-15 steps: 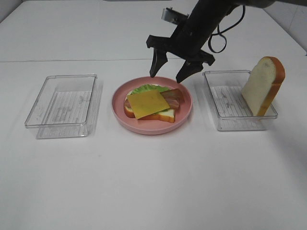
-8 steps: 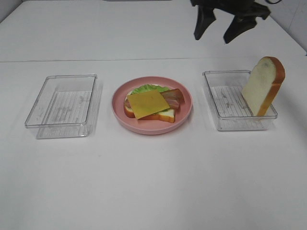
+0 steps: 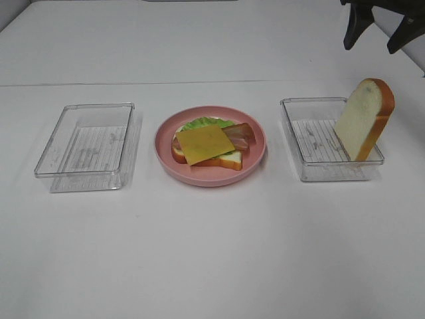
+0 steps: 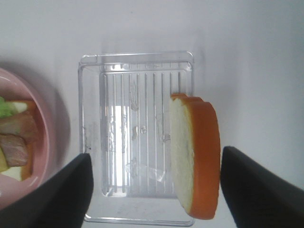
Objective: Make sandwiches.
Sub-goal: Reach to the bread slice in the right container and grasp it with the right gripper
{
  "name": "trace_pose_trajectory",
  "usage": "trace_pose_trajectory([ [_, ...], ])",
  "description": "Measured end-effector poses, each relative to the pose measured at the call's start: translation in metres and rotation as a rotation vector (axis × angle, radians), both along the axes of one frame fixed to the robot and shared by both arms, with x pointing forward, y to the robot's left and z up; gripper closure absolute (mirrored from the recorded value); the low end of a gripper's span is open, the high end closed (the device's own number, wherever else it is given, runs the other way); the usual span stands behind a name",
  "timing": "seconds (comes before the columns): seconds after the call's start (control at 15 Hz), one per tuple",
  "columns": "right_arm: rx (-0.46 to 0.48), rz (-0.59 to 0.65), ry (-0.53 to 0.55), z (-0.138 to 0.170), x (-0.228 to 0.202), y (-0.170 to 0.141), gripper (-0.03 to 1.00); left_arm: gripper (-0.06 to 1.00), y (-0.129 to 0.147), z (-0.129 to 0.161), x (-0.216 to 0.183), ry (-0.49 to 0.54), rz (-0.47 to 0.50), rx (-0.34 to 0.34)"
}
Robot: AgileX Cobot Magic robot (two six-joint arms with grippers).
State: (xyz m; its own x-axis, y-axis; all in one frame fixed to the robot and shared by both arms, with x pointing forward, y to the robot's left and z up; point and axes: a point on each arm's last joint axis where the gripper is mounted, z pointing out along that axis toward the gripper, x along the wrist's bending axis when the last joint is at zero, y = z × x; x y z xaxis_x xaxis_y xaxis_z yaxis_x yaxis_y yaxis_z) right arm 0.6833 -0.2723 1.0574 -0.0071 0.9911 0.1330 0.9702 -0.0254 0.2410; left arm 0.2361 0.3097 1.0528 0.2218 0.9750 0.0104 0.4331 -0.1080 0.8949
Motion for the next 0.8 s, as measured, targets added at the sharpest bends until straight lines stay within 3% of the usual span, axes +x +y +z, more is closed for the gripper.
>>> trace_pose_trajectory([
  [0.27, -0.064, 0.004, 0.089, -0.024, -0.007, -0.006, 0.27, 0.09, 0.0, 0.0, 0.0, 0.0, 0.0, 0.0],
  [0.8, -0.088, 0.01, 0.192, -0.065, 0.0, -0.007, 0.27, 0.09, 0.0, 0.0, 0.0, 0.0, 0.0, 0.0],
])
